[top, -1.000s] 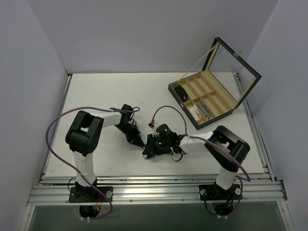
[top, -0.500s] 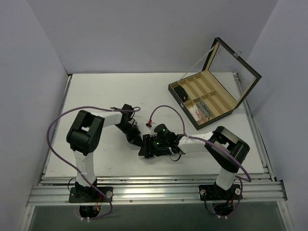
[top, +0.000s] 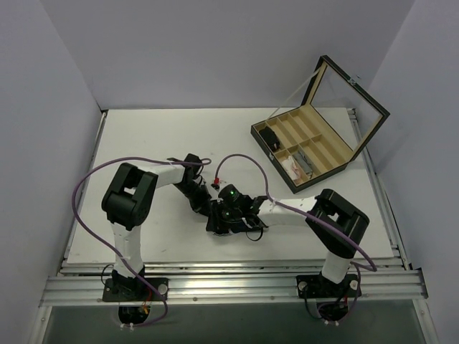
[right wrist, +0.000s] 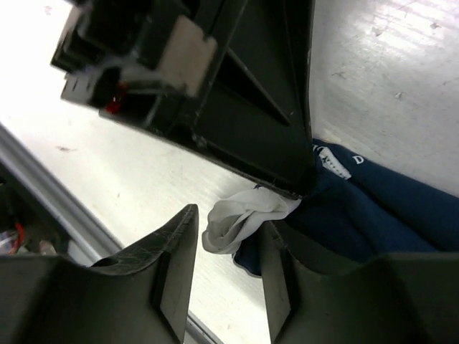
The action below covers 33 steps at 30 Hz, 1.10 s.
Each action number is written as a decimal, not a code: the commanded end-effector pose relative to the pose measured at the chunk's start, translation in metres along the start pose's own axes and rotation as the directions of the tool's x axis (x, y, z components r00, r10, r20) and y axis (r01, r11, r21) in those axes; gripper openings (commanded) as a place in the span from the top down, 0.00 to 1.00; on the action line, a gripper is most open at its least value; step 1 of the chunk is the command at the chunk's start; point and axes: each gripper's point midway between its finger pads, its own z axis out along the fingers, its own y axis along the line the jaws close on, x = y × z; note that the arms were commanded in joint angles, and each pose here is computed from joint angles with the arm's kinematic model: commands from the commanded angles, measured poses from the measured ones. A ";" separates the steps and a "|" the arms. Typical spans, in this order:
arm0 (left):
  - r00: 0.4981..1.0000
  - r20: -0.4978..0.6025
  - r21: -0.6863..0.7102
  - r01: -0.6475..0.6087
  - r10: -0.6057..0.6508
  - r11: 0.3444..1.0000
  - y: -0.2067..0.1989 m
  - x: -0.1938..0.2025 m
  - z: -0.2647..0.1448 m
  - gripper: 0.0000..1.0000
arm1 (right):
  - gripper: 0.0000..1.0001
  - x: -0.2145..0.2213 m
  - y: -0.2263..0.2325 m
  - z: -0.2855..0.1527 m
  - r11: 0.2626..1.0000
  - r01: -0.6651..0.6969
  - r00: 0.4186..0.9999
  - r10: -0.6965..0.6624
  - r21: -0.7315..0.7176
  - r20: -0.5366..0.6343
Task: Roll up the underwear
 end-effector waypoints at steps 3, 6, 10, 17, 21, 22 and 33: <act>0.999 0.008 -0.090 0.048 -0.048 0.995 0.011 0.001 0.011 0.98 | 0.72 0.016 -0.048 0.003 0.951 0.026 0.998 -0.008 0.308 -0.057; 0.998 0.014 -0.091 0.060 -0.059 0.994 0.010 0.001 0.009 0.98 | 0.85 0.023 -0.051 0.005 0.944 0.020 0.997 0.005 0.330 -0.074; 0.998 0.046 -0.069 0.049 -0.046 0.996 -0.002 -0.003 -0.004 0.98 | 1.00 0.025 -0.041 0.004 0.972 -0.013 0.999 0.021 0.233 -0.032; 0.979 0.198 -0.038 -0.028 0.035 0.999 -0.017 -0.022 -0.050 0.57 | 1.00 0.044 -0.025 -0.018 0.992 -0.101 0.994 0.104 -0.083 0.045; 0.965 0.245 0.001 -0.099 0.095 0.995 -0.018 -0.017 -0.055 0.54 | 1.00 0.059 -0.024 -0.021 0.975 -0.149 0.987 0.156 -0.166 0.031; 0.964 0.244 0.021 -0.110 0.102 0.994 -0.019 -0.015 -0.053 0.54 | 1.00 0.061 -0.023 -0.024 0.967 -0.151 0.985 0.164 -0.205 0.050; 0.958 0.195 0.242 -0.256 0.211 0.936 -0.014 0.024 -0.005 0.61 | 1.00 0.078 -0.029 -0.041 0.916 -0.209 0.967 0.246 -0.343 0.069</act>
